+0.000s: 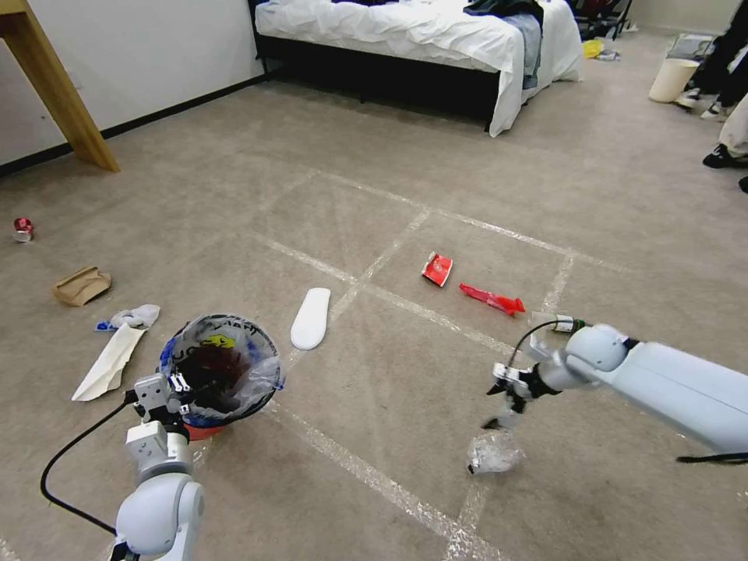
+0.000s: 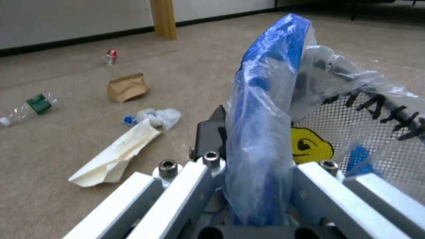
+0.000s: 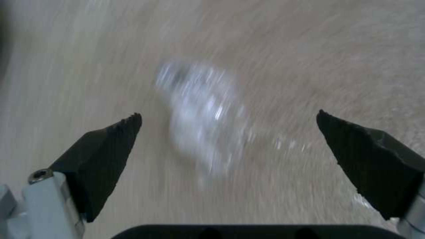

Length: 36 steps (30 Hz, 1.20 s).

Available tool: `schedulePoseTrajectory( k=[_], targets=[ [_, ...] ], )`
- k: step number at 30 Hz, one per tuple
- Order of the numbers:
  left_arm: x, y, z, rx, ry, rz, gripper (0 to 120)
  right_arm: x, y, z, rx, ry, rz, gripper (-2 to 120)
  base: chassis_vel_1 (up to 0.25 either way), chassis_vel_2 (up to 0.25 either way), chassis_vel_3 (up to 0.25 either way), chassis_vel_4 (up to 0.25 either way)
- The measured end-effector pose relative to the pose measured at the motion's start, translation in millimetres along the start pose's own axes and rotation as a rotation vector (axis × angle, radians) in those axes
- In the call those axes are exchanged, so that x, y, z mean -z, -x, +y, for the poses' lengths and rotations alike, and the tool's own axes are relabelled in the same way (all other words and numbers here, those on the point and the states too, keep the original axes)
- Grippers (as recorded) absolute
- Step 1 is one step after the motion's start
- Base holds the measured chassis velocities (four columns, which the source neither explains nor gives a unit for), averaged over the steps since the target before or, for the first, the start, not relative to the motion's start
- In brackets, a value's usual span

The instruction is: Pick up the trash bin and place the garbage on the floor into it.

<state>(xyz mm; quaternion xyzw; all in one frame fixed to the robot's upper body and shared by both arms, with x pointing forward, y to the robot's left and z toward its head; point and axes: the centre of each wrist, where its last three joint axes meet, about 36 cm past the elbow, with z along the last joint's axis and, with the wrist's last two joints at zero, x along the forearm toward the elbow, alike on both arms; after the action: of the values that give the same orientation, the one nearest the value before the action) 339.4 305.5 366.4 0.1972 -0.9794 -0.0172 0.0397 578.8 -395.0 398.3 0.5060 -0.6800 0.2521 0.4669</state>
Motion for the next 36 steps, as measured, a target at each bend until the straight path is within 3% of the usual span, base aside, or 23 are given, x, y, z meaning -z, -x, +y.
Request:
schedulePoseTrajectory(
  k=[1, 2, 3, 4, 6, 7, 11, 14, 28, 36],
  targets=[
    [0.0, 0.0, 0.0, 0.0, 0.0, 0.0, 4, 0, 0, 0, 0.0, 0.0, 0.0, 100, 0.0, 0.0, 0.0, 0.0],
    [-1.5, 0.1, 0.2, 0.001, -0.004, 0.005, 4, -2, -11, -9, 0.046, -0.141, 0.074, 100, 0.0, 0.0, 0.0, 0.0],
    [-2.6, 0.2, 0.1, 0.002, -0.006, 0.007, 4, -3, -16, -13, 0.075, -0.198, 0.106, 100, 0.0, 0.0, 0.0, 0.0],
    [-2.6, 0.2, 0.1, 0.002, -0.006, 0.007, 4, -3, -16, -13, 0.075, -0.198, 0.106, 100, 0.0, 0.0, 0.0, 0.0],
    [-6.9, -0.6, -1.8, 0.007, -0.015, 0.014, 4, -9, -32, -25, 0.145, -0.387, 0.207, 100, 0.0, 0.0, 0.0, 0.0],
    [-7.6, -1.4, -2.7, 0.006, -0.017, 0.015, 4, -14, -30, -26, 0.143, -0.411, 0.212, 100, 0.0, 0.0, 0.0, 0.0],
    [-9.9, -3.7, -3.7, 0.003, -0.018, 0.019, 4, -32, -3, -16, 0.131, -0.439, 0.185, 100, 0.0, 0.0, 0.0, 0.0],
    [-11.0, -5.0, -0.2, 0.004, -0.014, 0.023, 4, -40, 41, 6, 0.137, -0.434, 0.134, 100, 0.0, 0.0, 0.0, 0.0],
    [-15.0, -9.8, 4.5, 0.012, -0.013, 0.027, 4, -37, 79, 3, 0.112, -0.479, 0.16, 100, 0.0, 0.0, 0.0, 0.0],
    [-18.6, -6.3, 3.4, 0.015, -0.016, 0.033, 4, -41, 88, 5, 0.095, -0.501, 0.172, 77, 0.0, 0.0, 0.0, 0.0]
  ],
)
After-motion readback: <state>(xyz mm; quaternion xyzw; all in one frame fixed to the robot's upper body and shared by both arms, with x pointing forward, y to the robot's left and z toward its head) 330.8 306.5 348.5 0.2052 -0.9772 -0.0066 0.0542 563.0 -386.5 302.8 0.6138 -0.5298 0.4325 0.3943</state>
